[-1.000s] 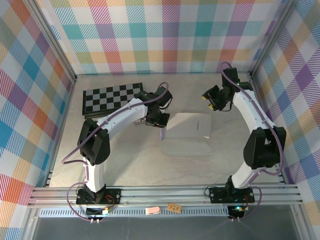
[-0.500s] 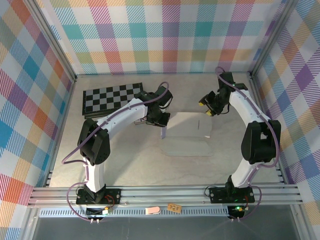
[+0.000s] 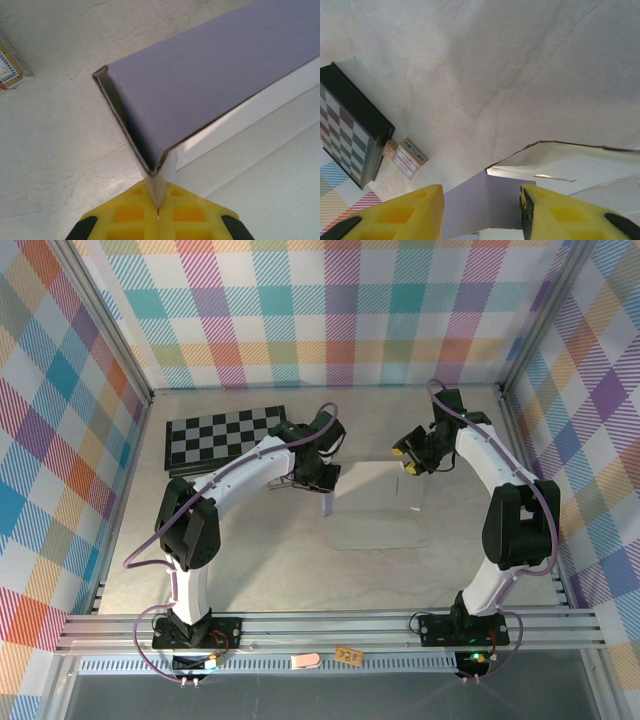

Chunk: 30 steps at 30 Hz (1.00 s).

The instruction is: Fold the paper box

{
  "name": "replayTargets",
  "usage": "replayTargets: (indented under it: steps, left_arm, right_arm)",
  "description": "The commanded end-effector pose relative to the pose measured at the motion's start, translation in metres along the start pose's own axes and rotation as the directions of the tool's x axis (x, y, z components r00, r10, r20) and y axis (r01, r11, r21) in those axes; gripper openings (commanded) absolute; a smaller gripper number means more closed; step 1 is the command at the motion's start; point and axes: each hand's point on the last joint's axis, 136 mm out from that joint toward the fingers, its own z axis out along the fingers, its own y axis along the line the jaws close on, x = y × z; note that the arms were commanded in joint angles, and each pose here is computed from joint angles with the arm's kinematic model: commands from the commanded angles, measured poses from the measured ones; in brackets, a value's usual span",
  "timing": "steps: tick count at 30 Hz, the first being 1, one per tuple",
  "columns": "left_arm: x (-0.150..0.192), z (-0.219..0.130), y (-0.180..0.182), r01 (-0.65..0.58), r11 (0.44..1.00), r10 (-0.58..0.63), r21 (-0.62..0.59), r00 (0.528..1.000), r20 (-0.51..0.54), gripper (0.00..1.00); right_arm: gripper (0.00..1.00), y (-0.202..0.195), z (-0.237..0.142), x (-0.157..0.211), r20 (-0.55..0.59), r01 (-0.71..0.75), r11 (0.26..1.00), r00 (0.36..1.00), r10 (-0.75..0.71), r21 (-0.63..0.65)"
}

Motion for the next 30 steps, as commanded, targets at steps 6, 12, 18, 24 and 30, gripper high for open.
replayTargets:
  steps: [6, 12, 18, 24, 30]
  left_arm:
    - [-0.011, -0.016, -0.015, -0.034, 0.998, 0.030, 0.047, 0.997, 0.069, 0.00]
    - [-0.010, -0.019, -0.015, -0.033, 0.998, 0.028, 0.050, 0.996, 0.079, 0.00]
    - [-0.011, -0.022, -0.013, -0.026, 0.999, 0.021, 0.044, 0.995, 0.098, 0.00]
    - [-0.021, -0.033, -0.007, -0.032, 0.999, 0.027, 0.030, 0.988, 0.155, 0.00]
    - [-0.040, -0.056, -0.003, -0.087, 0.996, 0.076, 0.034, 0.964, 0.256, 0.00]
  right_arm:
    - [0.34, 0.027, -0.006, 0.015, -0.028, -0.069, 0.988, 0.997, 0.065, -0.138]
    - [0.07, 0.038, -0.013, 0.012, -0.001, -0.131, 0.967, 0.991, 0.134, -0.218]
    - [0.00, 0.047, -0.025, 0.011, 0.015, -0.167, 0.949, 0.984, 0.177, -0.269]
    - [0.49, 0.047, -0.066, 0.010, 0.151, -0.022, 0.969, 0.987, 0.061, -0.247]
    - [0.52, 0.010, -0.103, 0.032, 0.259, 0.160, 0.970, 0.960, -0.109, -0.183]
